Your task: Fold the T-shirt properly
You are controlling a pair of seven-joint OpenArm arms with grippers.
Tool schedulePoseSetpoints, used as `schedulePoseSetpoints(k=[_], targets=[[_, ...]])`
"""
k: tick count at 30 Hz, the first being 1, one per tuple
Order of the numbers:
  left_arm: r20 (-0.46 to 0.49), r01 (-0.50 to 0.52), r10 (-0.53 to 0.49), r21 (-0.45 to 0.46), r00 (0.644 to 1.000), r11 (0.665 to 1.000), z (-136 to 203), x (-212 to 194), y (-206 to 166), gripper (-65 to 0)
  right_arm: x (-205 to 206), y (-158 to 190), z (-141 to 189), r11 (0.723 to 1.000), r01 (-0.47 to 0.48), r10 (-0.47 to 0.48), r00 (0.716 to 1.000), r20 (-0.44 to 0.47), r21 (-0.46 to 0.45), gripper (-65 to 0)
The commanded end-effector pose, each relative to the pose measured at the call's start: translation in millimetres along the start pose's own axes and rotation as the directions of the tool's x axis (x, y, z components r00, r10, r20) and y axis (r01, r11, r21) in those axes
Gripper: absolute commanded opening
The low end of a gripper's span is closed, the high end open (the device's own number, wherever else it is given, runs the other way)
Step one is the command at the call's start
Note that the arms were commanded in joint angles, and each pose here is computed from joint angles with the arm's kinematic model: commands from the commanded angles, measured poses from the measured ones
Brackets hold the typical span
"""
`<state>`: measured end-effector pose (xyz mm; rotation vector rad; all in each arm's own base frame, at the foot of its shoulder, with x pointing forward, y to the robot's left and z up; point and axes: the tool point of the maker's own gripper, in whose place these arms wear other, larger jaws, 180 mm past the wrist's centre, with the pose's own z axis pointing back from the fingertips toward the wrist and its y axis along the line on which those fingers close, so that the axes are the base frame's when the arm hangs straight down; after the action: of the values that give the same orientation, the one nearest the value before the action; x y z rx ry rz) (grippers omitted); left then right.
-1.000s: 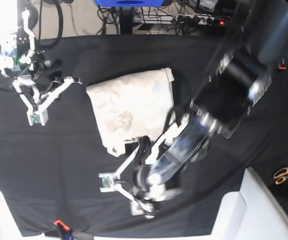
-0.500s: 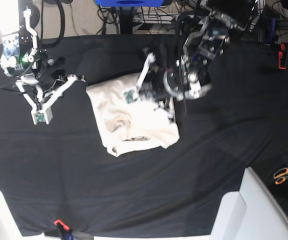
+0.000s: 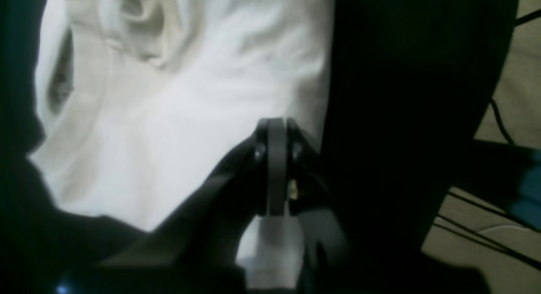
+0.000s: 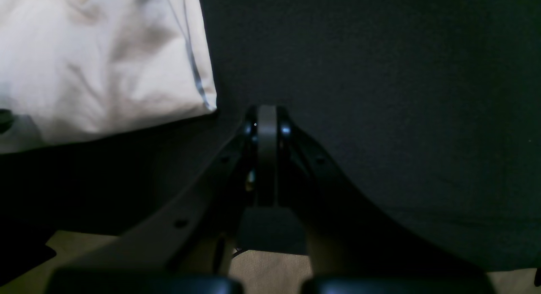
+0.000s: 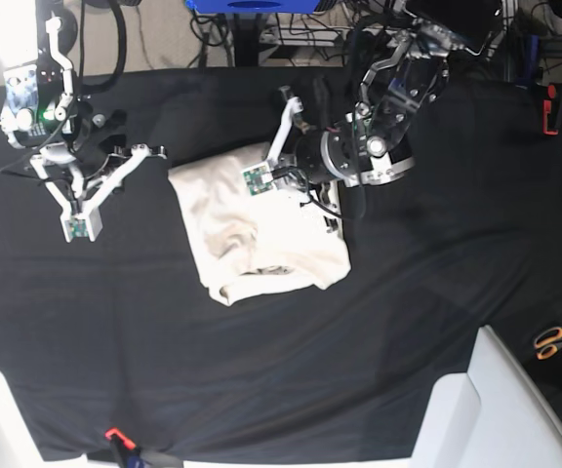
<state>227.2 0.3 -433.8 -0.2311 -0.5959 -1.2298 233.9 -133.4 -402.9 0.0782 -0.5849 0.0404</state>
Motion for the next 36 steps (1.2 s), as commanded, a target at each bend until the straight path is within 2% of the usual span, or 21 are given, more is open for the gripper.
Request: schedulePoseSetpoints(k=[1,9,13,22,26,32,34,36], targets=[[0.019,0.004,-0.005,0.024,1.000,1.000,2,6,12,-65.0,11,-2,3,1.000,-0.007,0.007,0.999,0.040,-0.006,-64.8],[-0.024,-0.020,0.022,0.064,0.999,0.998,1,-10,27,-65.0,8,-3,2,1.000,-0.005,0.006,1.000,0.029,-0.007,-64.8],[-0.053,-0.013,0.016,0.048,0.998,0.999,1,-22,20,-65.0,4,-4,-1,1.000,-0.003,0.003,1.000,0.017,-0.009,-64.8],[-0.189,-0.043,0.039,-0.018,0.981,0.999,3,-84,-8,-65.0,6,-4,-2,1.000,-0.003,0.003,1.000,0.022,-0.010,-64.8],[-0.195,-0.053,0.050,-0.010,0.980,0.999,4,-89,-5,-65.0,6,-4,-2,1.000,-0.004,0.004,1.000,0.022,-0.009,-64.8],[-0.089,0.025,-0.019,0.069,0.996,0.997,25,-43,16,-65.0,6,0,-2,1.000,-0.010,0.010,1.000,0.023,0.000,-64.8],[-0.133,0.030,-0.014,0.121,0.991,0.992,44,-52,27,-65.0,12,0,-2,1.000,-0.012,0.012,0.999,0.035,0.001,-64.8],[-0.149,-0.008,0.036,0.183,0.988,0.983,62,-63,39,-65.0,12,1,-2,1.000,-0.014,0.014,0.999,0.036,0.005,-64.8]])
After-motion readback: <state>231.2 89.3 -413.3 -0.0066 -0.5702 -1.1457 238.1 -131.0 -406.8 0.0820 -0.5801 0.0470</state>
